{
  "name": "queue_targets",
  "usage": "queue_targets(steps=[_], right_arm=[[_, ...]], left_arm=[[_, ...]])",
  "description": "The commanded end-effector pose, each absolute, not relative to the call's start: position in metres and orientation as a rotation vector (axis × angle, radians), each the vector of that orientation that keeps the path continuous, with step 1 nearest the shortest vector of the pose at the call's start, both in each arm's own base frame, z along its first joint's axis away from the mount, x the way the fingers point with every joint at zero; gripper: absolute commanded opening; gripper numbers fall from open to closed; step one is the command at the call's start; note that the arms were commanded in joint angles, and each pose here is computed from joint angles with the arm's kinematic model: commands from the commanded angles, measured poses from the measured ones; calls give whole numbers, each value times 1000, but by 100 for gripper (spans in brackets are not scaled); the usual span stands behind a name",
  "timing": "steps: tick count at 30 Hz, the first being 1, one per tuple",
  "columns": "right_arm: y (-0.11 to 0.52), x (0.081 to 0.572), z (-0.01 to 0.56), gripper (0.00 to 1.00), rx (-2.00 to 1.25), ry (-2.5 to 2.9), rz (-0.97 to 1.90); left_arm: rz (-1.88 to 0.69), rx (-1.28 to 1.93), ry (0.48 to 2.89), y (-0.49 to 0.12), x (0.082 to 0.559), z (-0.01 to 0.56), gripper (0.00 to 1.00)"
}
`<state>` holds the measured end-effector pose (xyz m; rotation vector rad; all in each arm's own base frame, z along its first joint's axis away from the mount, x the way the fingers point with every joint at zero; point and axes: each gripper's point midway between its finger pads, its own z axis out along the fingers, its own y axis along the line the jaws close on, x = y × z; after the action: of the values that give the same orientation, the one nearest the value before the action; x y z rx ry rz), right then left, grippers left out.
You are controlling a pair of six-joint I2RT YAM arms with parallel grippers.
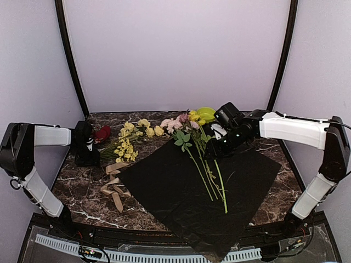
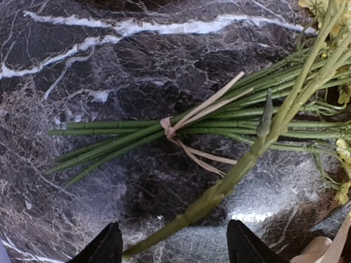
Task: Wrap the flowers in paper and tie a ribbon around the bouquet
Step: Pick up the fake flower from the corner of the board, then pass from the left arm to the right
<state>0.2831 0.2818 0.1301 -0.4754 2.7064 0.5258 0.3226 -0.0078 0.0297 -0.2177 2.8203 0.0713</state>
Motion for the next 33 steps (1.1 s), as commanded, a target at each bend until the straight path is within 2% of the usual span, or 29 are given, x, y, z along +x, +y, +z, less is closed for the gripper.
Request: queue_targets(steps=[1,5,12,16,19,24,28,33], right_arm=[[284,279,130,47,-510,2685,540],[284,278,129,47,-516,2687,543],[282,275,143,48,-521,2653,554],[279,274,148,49,-516,2646,551],[277,274,150,49,-515,2644,542],[277,273,160,49,-503,2620,564],[282,272,175,49,-487,2579,621],[318,260,224,49,-604,2377,845]], left_arm=[[119,-161,2846,-1,326,28,60],[113,-153,2852,-2,324,26,34],[95,-115,2814,-4,321,34,0],[48,-114,2786,-9,323,44,0],[-18,-117,2685,-16,332,71,0],[-183,-55,2383,-36,344,153,0],[-293,-57,2170,-46,337,216,0],[-616,9,1961,-97,313,279,0]])
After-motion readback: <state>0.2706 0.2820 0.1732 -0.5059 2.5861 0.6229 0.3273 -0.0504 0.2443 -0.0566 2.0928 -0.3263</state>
